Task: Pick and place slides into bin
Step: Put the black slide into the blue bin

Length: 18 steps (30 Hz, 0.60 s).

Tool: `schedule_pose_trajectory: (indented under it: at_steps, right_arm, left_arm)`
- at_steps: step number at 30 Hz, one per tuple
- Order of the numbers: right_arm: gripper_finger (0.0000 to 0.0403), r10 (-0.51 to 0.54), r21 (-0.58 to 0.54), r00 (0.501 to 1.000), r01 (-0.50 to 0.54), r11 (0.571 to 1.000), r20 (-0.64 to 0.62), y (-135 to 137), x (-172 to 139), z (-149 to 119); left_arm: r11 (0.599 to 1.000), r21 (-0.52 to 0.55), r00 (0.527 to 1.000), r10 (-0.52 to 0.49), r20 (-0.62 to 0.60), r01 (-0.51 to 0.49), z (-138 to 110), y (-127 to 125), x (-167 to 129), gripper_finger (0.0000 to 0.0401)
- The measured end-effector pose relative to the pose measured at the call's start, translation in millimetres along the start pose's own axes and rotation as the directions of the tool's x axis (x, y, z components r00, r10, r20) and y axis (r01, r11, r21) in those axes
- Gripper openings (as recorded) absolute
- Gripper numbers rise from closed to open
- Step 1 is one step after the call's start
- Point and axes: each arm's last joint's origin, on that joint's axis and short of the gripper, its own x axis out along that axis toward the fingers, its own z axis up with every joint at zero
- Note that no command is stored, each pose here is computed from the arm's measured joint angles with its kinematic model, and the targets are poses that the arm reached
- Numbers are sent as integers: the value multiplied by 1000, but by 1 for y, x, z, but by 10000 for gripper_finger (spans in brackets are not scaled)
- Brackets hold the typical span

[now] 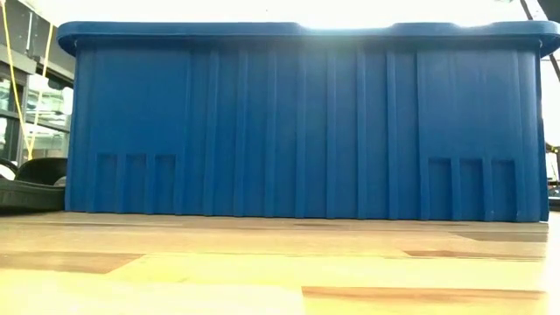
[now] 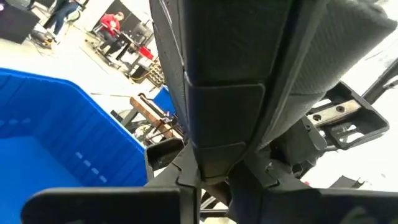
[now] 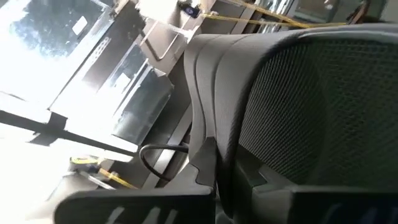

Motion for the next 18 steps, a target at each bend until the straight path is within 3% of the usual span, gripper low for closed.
schedule_pose_trajectory:
  at_steps: [6,11,18]
  right_arm:
    - [0,71,-113,997,-72,991,-10,3,-1,0]
    - [5,145,-154,985,-159,975,-97,3,1,0]
    - [49,105,-257,985,-138,956,-138,3,-3,-7]
  left_arm:
    - [1000,8,1000,1,-7,-1,4,2,-4,43]
    - [999,12,999,-33,-35,34,8,2,-8,40]
    - [1000,-10,990,-28,-140,27,14,13,-22,40]
